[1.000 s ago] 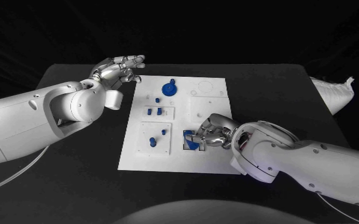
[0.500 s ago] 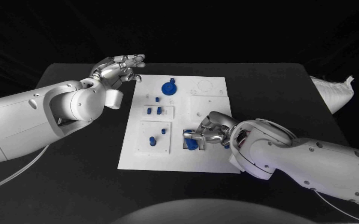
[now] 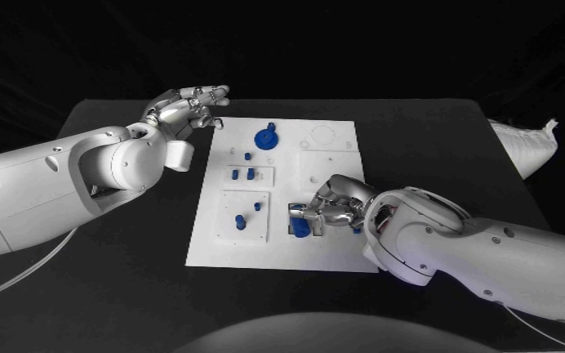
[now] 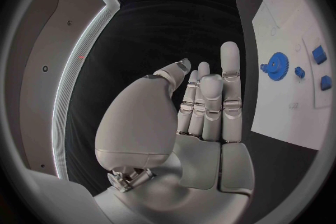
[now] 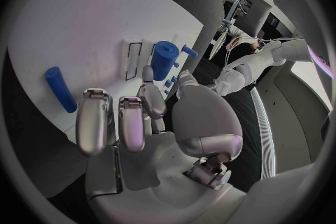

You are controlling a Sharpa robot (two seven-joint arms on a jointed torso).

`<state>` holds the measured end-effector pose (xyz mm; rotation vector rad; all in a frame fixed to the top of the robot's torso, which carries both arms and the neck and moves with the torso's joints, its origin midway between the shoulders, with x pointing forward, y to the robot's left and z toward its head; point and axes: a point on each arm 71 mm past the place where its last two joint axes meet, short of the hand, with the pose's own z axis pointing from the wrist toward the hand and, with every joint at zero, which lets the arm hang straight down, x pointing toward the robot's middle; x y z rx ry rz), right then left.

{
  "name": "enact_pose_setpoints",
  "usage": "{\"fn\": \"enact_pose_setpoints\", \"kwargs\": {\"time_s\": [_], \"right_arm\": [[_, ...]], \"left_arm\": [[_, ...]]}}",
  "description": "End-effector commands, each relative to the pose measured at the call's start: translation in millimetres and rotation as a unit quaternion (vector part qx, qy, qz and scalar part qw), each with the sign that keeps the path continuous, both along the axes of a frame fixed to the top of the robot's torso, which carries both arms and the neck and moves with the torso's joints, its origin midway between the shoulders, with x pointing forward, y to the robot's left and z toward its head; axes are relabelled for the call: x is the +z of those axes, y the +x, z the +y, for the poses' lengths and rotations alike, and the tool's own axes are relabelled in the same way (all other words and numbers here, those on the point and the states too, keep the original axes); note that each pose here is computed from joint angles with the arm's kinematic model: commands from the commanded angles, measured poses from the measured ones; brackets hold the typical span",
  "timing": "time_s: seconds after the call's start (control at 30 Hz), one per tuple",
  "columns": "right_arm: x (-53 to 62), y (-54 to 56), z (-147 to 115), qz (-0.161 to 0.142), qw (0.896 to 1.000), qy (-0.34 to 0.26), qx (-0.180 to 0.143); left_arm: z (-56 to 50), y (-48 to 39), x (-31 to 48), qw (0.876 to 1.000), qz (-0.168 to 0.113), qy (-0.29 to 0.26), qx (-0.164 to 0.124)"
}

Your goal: Assemble the parts on the task board

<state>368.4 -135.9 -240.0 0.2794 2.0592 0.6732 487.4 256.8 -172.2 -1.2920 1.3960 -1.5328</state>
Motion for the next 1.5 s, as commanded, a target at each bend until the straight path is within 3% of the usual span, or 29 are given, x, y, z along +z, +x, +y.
{"fn": "enact_pose_setpoints", "kwargs": {"time_s": [0.03,0.6,1.5], "right_arm": [[2.6,-1.2,-1.7,-0.02,1.0,-0.011,0.009],[1.8,-6.4,-8.5,-0.013,0.999,-0.031,0.028],[-4.9,-0.9,1.0,-0.014,0.997,-0.058,0.049]], "left_arm": [[-2.4,-0.6,1.0,1.0,-0.004,-0.003,-0.012],[-1.3,-1.1,1.0,1.0,-0.004,-0.003,-0.013],[-0.2,-1.7,1.1,1.0,-0.003,-0.002,-0.012]]}}
